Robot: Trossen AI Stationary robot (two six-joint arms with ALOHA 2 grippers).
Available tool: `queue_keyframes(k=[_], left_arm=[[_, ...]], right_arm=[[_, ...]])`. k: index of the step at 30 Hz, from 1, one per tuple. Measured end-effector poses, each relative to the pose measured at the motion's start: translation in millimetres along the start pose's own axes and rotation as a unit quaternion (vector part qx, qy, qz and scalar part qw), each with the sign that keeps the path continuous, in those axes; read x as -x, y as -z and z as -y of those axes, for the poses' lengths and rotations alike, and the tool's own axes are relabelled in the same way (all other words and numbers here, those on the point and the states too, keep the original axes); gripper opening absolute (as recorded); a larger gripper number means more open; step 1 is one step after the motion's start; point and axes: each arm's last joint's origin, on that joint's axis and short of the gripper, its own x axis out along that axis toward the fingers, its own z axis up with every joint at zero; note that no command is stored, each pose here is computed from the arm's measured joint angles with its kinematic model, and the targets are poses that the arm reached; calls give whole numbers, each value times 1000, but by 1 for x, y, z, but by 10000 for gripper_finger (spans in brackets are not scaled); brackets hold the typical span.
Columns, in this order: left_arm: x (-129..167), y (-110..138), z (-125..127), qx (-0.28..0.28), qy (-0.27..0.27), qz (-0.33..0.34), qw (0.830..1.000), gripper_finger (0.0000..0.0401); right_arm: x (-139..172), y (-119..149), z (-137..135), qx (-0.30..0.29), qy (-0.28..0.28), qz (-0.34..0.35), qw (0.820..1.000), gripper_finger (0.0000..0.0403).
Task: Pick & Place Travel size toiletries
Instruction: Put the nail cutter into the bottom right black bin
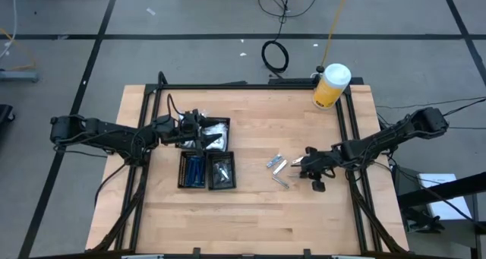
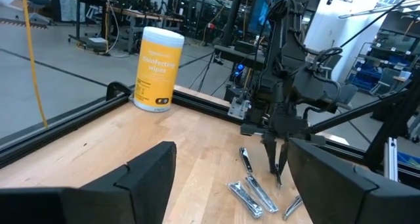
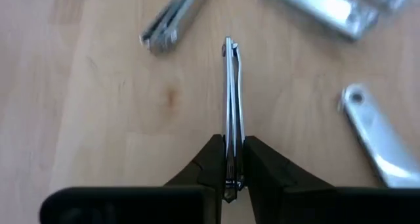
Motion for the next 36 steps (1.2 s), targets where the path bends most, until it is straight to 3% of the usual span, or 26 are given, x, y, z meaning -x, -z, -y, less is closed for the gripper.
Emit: queue_keyframes(k=[5, 9, 12, 20, 24, 27, 30, 36], left_arm=[[0, 0, 0, 0, 1, 2, 1000, 291], [0, -1, 0, 0, 1, 3, 1000, 286], [0, -1, 0, 3, 1, 4, 1000, 280], [0, -1, 0, 3, 1, 3, 1000, 278], [-3, 4, 3, 3, 6, -8, 1000, 282], [-10, 7, 12, -30, 24, -18, 999, 276], [-23, 9, 24, -84, 48, -26, 995, 267], [-61, 6, 47, -153, 82, -26, 985, 251]], right_arm=[[8, -24, -5, 53, 2, 136, 989, 31], [17, -45, -5, 111, 45, 253, 960, 31], [22, -57, -1, 112, 73, 314, 940, 31], [19, -74, 16, 84, 87, 387, 914, 39], [16, -82, 18, 99, 78, 435, 891, 31], [15, -88, 18, 106, 74, 471, 873, 31], [9, -95, 18, 118, 80, 481, 865, 31], [-8, -109, 15, 129, 77, 471, 870, 31]])
